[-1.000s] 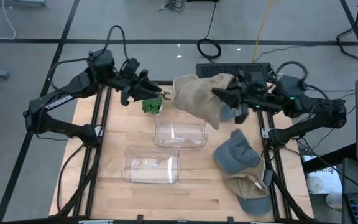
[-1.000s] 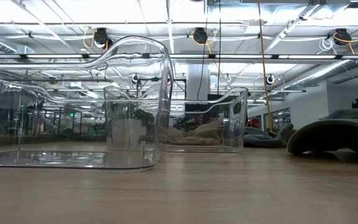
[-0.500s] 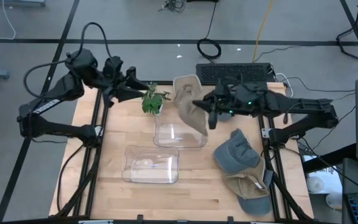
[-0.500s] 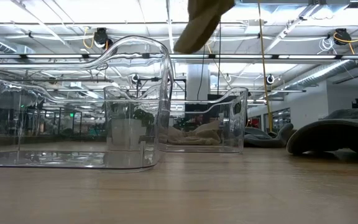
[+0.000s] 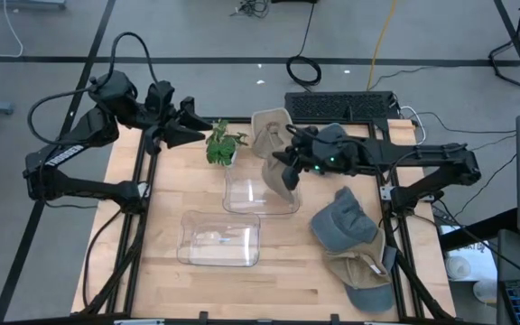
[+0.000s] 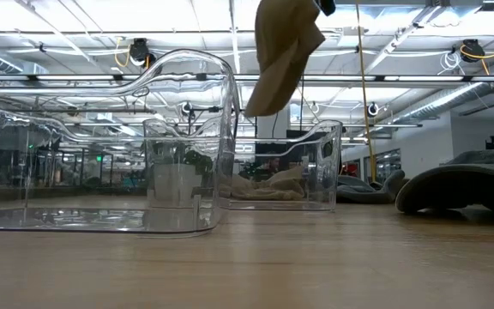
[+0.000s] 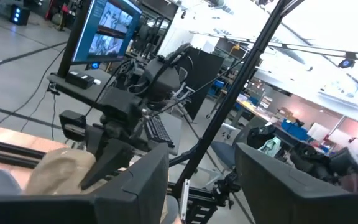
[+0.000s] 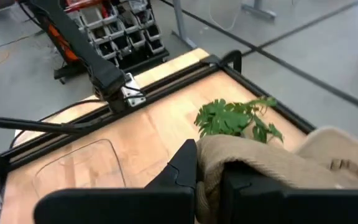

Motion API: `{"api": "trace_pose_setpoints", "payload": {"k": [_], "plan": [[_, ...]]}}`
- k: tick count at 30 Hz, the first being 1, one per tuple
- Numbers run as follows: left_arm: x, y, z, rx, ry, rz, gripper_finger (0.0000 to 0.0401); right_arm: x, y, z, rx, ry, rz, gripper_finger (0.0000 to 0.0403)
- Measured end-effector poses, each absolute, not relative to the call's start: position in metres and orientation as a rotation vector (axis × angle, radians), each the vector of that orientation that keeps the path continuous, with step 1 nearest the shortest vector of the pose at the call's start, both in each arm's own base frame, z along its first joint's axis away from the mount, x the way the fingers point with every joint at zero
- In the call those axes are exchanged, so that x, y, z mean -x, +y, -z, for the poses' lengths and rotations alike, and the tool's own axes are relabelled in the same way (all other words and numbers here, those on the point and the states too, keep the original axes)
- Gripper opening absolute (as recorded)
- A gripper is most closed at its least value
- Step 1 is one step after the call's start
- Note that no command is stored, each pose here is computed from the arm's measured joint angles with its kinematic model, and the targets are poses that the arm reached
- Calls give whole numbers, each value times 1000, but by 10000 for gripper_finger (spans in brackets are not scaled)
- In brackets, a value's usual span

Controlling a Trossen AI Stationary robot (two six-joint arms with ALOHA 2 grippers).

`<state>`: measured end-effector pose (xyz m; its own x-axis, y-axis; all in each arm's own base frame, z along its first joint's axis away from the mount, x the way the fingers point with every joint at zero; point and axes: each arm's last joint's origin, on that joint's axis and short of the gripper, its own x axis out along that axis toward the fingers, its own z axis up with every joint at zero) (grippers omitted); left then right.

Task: Pick & Place hat
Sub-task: Put the top right brown cap into the top transparent bin

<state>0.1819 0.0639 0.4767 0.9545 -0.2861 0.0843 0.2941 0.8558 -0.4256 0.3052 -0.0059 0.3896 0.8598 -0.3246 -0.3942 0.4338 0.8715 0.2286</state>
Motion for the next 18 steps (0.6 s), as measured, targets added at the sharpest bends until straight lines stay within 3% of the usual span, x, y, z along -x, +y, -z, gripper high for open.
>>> {"api": "trace_pose_setpoints", "payload": {"k": [8, 18], "plan": [[-182, 64, -477, 460, -18, 306, 208, -304, -6, -372, -414, 416, 471, 6], [-182, 64, -477, 461, -17, 308, 198, -308, 3, -342, -485, 512, 431, 6]]}}
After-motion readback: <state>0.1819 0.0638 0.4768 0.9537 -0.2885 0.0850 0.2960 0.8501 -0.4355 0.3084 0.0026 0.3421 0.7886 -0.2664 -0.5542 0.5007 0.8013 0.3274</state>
